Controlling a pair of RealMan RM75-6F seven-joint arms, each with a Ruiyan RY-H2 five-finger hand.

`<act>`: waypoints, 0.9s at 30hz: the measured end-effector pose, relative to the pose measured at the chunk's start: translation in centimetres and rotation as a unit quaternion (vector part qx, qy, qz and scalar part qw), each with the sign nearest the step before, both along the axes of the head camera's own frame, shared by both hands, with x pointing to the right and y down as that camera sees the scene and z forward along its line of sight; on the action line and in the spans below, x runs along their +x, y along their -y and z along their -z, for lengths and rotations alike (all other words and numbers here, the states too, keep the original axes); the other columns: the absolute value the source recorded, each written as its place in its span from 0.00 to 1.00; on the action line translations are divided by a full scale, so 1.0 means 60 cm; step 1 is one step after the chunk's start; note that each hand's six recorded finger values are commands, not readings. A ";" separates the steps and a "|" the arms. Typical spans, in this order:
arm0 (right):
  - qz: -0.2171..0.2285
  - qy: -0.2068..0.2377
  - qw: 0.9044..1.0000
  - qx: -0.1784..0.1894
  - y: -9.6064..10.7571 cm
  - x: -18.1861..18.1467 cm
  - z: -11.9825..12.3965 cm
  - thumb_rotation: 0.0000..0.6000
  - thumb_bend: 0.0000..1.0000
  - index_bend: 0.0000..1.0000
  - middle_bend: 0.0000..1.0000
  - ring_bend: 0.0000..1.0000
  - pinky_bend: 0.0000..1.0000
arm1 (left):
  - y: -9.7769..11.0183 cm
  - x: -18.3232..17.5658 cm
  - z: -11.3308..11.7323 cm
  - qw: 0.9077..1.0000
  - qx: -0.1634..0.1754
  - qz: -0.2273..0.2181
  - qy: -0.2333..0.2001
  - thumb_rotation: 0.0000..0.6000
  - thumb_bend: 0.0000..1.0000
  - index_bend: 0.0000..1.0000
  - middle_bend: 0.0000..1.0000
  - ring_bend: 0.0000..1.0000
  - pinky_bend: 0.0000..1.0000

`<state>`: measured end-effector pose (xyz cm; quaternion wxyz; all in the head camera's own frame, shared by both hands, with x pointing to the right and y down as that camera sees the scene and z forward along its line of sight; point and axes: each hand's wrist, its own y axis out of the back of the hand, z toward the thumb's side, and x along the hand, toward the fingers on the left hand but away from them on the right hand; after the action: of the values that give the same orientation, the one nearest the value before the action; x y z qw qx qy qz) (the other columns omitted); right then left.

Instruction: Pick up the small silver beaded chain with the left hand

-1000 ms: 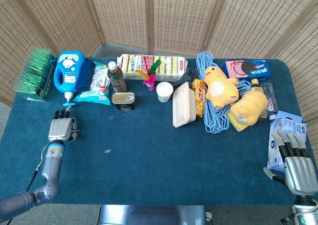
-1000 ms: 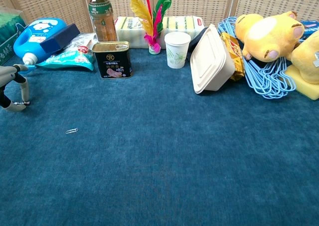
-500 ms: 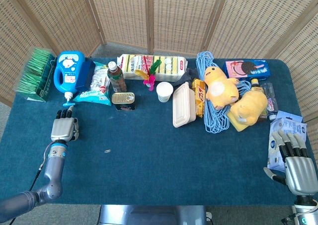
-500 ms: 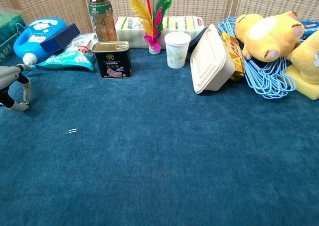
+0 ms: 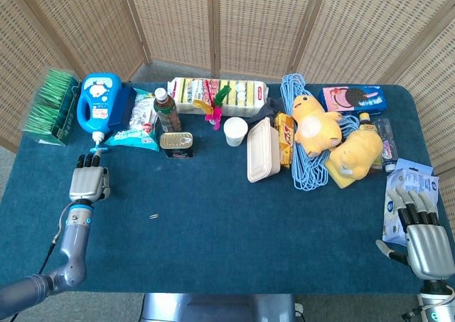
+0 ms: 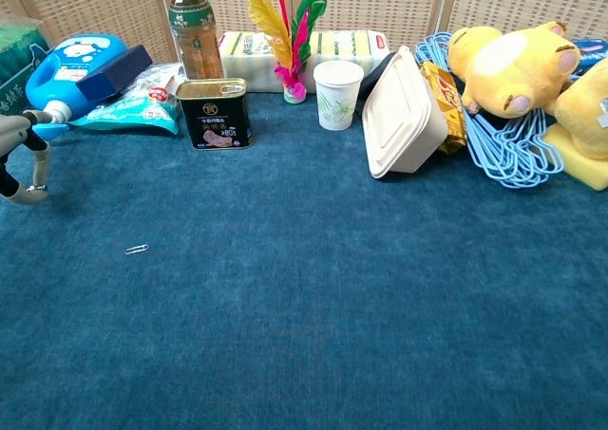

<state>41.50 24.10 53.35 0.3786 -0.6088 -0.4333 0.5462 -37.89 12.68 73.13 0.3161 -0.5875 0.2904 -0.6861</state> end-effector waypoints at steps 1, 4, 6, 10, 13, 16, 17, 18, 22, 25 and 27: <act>0.000 0.000 1.000 0.000 0.000 0.000 0.000 1.00 0.00 0.00 0.00 0.00 0.00 | 0.000 0.000 0.002 1.000 0.001 0.000 -0.001 1.00 0.57 0.60 0.00 0.00 0.00; 0.000 0.001 1.000 -0.001 0.000 -0.001 -0.001 1.00 0.00 0.00 0.00 0.00 0.00 | 0.000 0.000 0.008 1.000 0.003 0.000 -0.008 1.00 0.57 0.60 0.00 0.00 0.00; 0.000 -0.001 1.000 -0.001 0.000 0.000 -0.001 1.00 0.00 0.00 0.00 0.00 0.00 | 0.000 0.001 0.012 1.000 0.004 0.000 -0.014 1.00 0.57 0.60 0.00 0.00 0.00; 0.000 -0.002 1.000 -0.003 -0.001 -0.001 -0.004 1.00 0.00 0.00 0.00 0.00 0.00 | -0.008 0.016 0.023 0.999 0.002 0.005 -0.051 1.00 0.57 0.60 0.00 0.00 0.00; 0.001 -0.003 1.000 -0.004 -0.001 -0.001 -0.005 1.00 0.00 0.00 0.00 0.00 0.00 | -0.014 0.029 0.035 0.996 -0.001 0.009 -0.084 1.00 0.57 0.60 0.00 0.00 0.00; 0.001 -0.003 1.000 -0.004 -0.001 -0.002 -0.005 1.00 0.00 0.00 0.00 0.00 0.00 | -0.022 0.045 0.051 0.992 -0.005 0.013 -0.125 1.00 0.57 0.60 0.00 0.00 0.00; 0.001 -0.004 1.000 -0.004 -0.001 -0.002 -0.005 1.00 0.00 0.00 0.00 0.00 0.00 | -0.025 0.051 0.058 0.990 -0.006 0.014 -0.143 1.00 0.57 0.60 0.00 0.00 0.00; 0.001 -0.004 1.000 -0.004 -0.001 -0.002 -0.006 1.00 0.00 0.00 0.00 0.00 0.00 | -0.027 0.056 0.063 0.988 -0.007 0.015 -0.156 1.00 0.57 0.60 0.00 0.00 0.00; 0.001 -0.004 1.000 -0.004 -0.001 -0.001 -0.006 1.00 0.00 0.00 0.00 0.00 0.00 | -0.039 0.074 0.088 0.976 -0.013 0.019 -0.215 1.00 0.57 0.60 0.00 0.00 0.00; 0.001 -0.005 1.000 -0.004 -0.001 -0.002 -0.007 1.00 0.00 0.00 0.00 0.00 0.00 | -0.047 0.082 0.101 0.968 -0.018 0.023 -0.250 1.00 0.57 0.60 0.00 0.00 0.00; 0.002 -0.005 1.000 -0.005 -0.002 -0.002 -0.008 1.00 0.00 0.00 0.00 0.00 0.00 | -0.054 0.086 0.110 0.961 -0.024 0.028 -0.276 1.00 0.57 0.60 0.00 0.00 0.00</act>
<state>41.38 24.20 53.81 0.3784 -0.6086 -0.4274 0.5512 -32.71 15.90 66.53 0.1904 -0.7527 0.3664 -0.5128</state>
